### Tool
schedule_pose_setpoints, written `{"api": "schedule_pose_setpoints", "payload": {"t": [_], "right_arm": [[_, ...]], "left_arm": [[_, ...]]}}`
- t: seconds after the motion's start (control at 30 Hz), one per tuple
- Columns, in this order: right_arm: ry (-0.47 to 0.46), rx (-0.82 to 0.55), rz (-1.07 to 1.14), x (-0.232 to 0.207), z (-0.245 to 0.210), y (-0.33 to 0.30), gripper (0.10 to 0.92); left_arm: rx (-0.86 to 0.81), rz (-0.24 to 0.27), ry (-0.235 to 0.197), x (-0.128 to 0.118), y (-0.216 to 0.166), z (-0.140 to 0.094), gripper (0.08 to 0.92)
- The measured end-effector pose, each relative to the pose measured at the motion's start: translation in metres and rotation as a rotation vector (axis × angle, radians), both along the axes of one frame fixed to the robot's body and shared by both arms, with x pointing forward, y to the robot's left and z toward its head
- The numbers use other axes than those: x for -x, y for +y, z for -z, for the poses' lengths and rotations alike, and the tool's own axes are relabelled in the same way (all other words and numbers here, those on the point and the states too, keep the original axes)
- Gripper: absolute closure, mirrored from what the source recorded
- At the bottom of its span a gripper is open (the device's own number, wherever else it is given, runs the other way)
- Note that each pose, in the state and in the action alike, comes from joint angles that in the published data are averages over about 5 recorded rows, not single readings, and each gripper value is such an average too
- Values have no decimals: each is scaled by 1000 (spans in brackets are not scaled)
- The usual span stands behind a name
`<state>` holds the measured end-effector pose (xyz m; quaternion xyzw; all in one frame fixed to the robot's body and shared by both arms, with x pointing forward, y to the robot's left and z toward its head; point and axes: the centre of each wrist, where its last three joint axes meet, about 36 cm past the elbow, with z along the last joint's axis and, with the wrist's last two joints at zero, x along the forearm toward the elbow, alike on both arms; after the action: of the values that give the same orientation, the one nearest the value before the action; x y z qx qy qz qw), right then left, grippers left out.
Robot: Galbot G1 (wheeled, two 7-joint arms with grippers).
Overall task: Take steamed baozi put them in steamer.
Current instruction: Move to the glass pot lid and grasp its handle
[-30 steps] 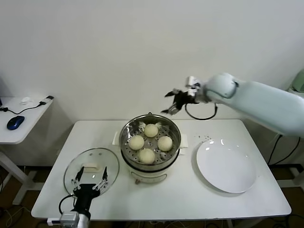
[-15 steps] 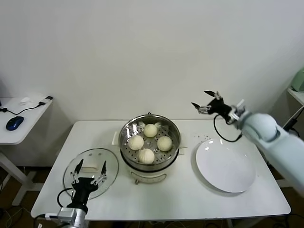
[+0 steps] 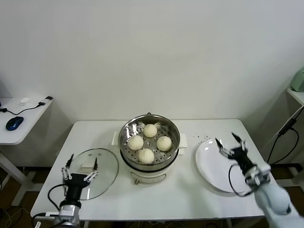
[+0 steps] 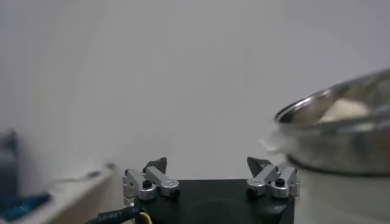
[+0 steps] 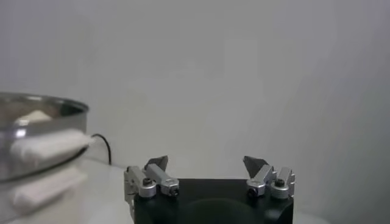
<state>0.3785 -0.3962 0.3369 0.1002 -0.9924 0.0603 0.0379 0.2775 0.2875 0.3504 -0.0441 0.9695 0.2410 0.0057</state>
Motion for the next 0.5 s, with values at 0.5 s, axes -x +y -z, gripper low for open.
{"api": "schedule_pose_setpoints", "payload": {"t": [0.5], "right_arm": [[99,24,143,91,63,37,200]], "left_arm": [[-783,47,65,14,47,70,177]]}}
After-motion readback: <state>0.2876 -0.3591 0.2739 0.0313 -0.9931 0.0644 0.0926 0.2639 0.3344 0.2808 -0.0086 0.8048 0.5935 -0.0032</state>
